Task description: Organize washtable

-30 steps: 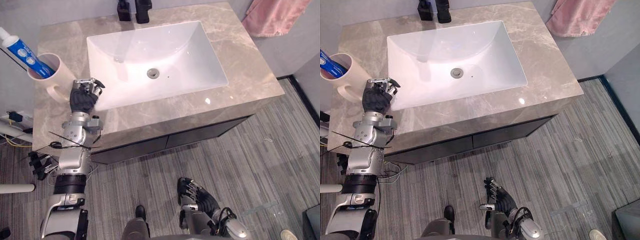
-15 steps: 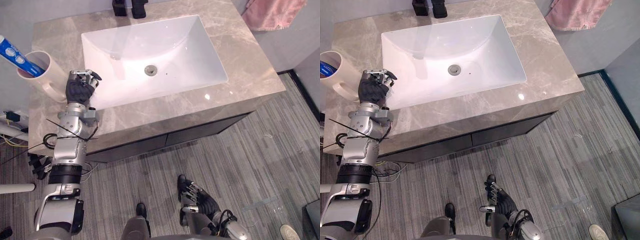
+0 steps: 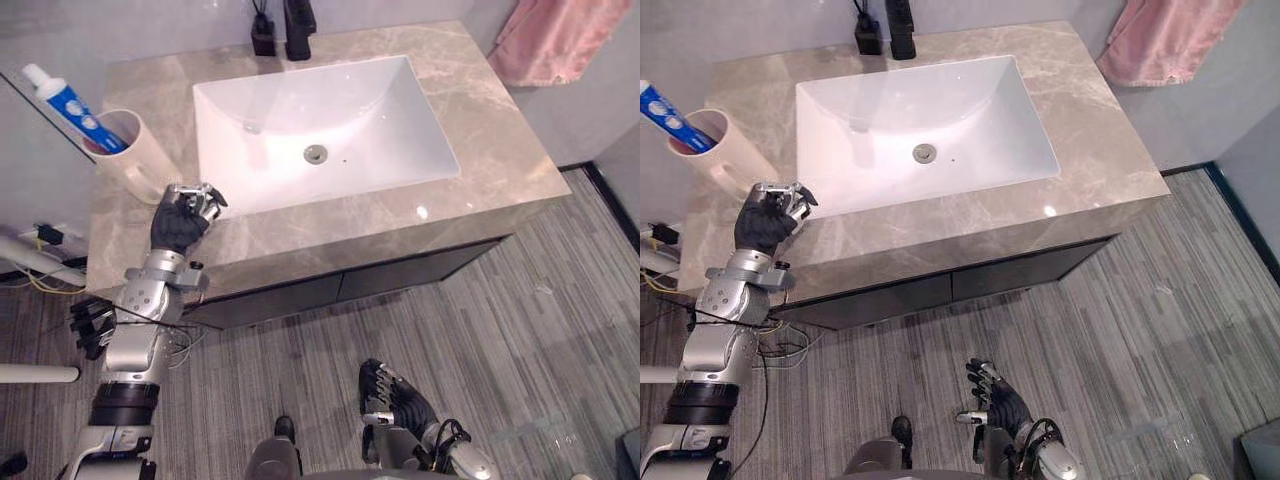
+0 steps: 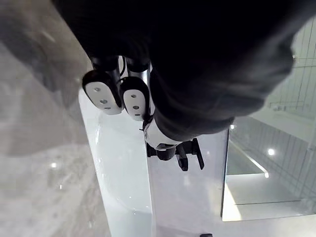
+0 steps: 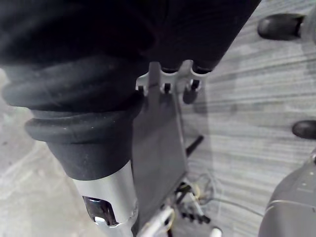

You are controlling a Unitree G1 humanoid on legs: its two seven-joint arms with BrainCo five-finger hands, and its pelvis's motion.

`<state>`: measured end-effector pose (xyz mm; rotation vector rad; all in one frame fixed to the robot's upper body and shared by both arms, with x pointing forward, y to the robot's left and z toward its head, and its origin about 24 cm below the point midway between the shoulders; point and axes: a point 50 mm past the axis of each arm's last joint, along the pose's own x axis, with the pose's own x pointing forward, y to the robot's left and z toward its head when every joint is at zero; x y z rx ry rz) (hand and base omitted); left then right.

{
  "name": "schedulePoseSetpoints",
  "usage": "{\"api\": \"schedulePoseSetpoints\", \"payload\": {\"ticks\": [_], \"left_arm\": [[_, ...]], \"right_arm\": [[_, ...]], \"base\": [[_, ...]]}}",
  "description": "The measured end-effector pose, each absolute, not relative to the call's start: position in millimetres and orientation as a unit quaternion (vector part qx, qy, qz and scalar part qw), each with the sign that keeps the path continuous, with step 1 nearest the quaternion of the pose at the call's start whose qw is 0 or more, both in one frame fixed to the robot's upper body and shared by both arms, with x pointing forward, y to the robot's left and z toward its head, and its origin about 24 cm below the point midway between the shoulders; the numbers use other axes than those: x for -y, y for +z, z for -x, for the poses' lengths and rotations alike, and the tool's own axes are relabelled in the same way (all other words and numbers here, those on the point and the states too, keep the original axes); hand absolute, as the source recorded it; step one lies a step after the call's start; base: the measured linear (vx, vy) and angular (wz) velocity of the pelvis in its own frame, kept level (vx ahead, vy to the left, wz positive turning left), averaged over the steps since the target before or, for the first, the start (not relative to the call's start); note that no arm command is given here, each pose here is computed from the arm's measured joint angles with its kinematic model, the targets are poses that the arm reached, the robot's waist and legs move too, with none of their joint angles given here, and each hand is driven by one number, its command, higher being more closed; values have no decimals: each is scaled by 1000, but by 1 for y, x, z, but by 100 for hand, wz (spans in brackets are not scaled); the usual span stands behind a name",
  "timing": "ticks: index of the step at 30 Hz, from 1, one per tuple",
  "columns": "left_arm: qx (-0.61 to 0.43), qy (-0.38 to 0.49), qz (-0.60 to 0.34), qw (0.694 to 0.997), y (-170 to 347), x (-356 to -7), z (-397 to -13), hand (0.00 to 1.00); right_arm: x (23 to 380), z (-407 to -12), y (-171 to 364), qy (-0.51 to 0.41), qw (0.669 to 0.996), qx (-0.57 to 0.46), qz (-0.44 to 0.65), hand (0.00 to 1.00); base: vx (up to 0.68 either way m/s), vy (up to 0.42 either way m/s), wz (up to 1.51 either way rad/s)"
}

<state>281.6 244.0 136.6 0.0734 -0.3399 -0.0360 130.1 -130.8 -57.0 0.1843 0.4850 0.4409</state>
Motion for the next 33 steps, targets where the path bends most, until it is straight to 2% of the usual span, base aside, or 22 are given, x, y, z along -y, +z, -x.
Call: {"api": "schedulePoseSetpoints", "payload": {"ticks": [10,16,33], "left_arm": [[155,5,-11,988,123,-249,-273,100],[148,49,-7,988,120,-265,-272,100],[136,66,1,988,117,-267,-284,100]], "right_arm": [[135,-123,-65,219,936,-261,-87,0],[135,-122,-66,222,934,-264,-86,0],[136,-122,-65,219,935,-264,-86,0]], "base": [[-13,39,8],[-5,4,0],[9,27,-5]]}}
